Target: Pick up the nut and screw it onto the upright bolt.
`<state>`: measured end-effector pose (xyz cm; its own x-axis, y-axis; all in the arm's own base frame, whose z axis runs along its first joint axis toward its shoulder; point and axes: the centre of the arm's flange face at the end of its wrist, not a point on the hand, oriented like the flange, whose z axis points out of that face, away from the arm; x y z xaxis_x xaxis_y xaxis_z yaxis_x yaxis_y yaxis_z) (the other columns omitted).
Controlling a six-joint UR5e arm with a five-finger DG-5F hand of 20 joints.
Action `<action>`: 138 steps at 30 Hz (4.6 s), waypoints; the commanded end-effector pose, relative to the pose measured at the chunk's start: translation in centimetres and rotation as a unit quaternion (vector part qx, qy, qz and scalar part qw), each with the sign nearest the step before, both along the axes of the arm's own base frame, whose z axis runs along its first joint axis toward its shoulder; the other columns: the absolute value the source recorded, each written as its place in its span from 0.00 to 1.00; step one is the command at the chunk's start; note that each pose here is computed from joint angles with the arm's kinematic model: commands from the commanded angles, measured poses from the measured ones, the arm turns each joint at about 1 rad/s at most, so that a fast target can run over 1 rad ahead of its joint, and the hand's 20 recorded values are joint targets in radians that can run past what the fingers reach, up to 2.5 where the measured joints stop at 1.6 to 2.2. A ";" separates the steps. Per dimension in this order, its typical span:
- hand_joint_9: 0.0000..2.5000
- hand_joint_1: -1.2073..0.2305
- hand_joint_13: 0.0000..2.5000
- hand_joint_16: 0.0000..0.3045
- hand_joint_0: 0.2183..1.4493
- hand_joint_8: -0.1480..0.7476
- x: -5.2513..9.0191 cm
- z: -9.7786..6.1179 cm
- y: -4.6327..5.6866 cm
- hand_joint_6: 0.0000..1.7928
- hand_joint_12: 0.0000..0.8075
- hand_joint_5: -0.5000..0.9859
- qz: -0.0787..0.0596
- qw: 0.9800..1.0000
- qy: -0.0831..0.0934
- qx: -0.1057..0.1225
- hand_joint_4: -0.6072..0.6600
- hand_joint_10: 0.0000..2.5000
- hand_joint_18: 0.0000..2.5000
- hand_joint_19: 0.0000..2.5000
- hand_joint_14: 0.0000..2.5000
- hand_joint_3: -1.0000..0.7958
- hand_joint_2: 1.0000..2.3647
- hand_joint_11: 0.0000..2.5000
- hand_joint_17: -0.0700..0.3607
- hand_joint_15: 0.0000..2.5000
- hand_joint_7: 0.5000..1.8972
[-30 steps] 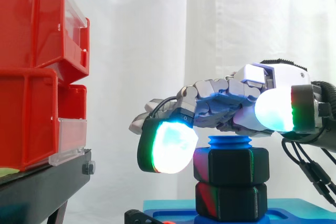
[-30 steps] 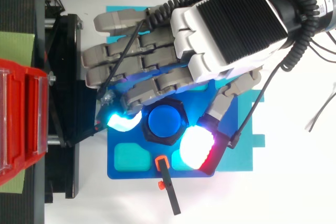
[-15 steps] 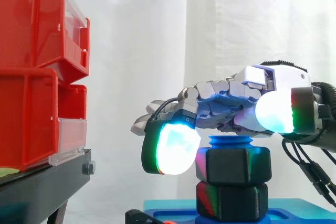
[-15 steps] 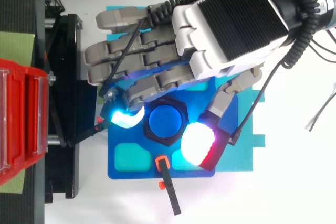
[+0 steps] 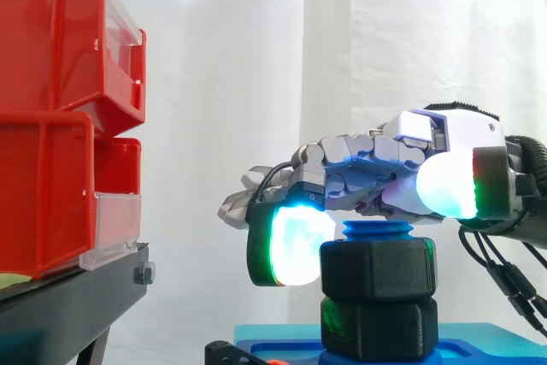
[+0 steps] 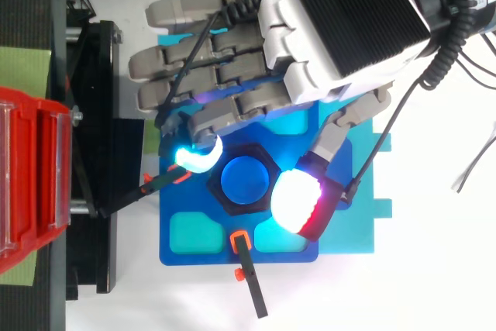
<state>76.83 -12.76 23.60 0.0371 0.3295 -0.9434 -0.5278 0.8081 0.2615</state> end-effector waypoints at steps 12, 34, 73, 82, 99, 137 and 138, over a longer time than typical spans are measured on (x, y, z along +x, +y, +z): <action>0.23 0.68 0.10 0.12 0.22 0.48 -0.1 0.2 -1.1 0.33 0.39 0.27 0.001 1.000 -0.013 -0.008 0.66 0.00 0.00 0.00 0.00 0.28 0.00 0.00 0.36 0.00 0.52; 0.33 0.65 0.17 0.10 0.23 0.49 -0.4 0.6 -2.6 0.35 0.35 0.32 0.002 0.999 -0.030 -0.013 0.65 0.00 0.02 0.00 0.00 0.28 0.00 0.00 0.32 0.00 0.51; 0.19 0.69 0.08 0.14 0.21 0.43 0.5 1.1 -0.5 0.28 0.40 0.22 0.011 0.999 -0.038 -0.004 0.65 0.00 0.00 0.00 0.00 0.28 0.00 0.00 0.39 0.00 0.14; 0.19 0.81 0.07 0.16 0.18 0.45 0.1 -0.3 0.2 0.28 0.43 0.22 0.010 1.000 -0.025 -0.001 0.65 0.00 0.00 0.00 0.00 0.28 0.00 0.00 0.42 0.00 0.16; 0.16 0.86 0.04 0.17 0.16 0.45 0.0 -0.8 0.5 0.28 0.46 0.23 0.007 1.000 -0.028 0.000 0.67 0.00 0.00 0.00 0.00 0.28 0.00 0.00 0.43 0.00 0.21; 0.16 0.83 0.05 0.17 0.16 0.46 -0.6 -2.5 0.4 0.28 0.45 0.24 0.003 1.000 -0.026 -0.005 0.68 0.00 0.00 0.00 0.00 0.28 0.00 0.00 0.43 0.00 0.22; 0.16 0.83 0.05 0.17 0.16 0.46 -0.6 -2.5 0.4 0.28 0.45 0.24 0.004 1.000 -0.026 -0.005 0.68 0.00 0.00 0.00 0.00 0.28 0.00 0.00 0.43 0.00 0.23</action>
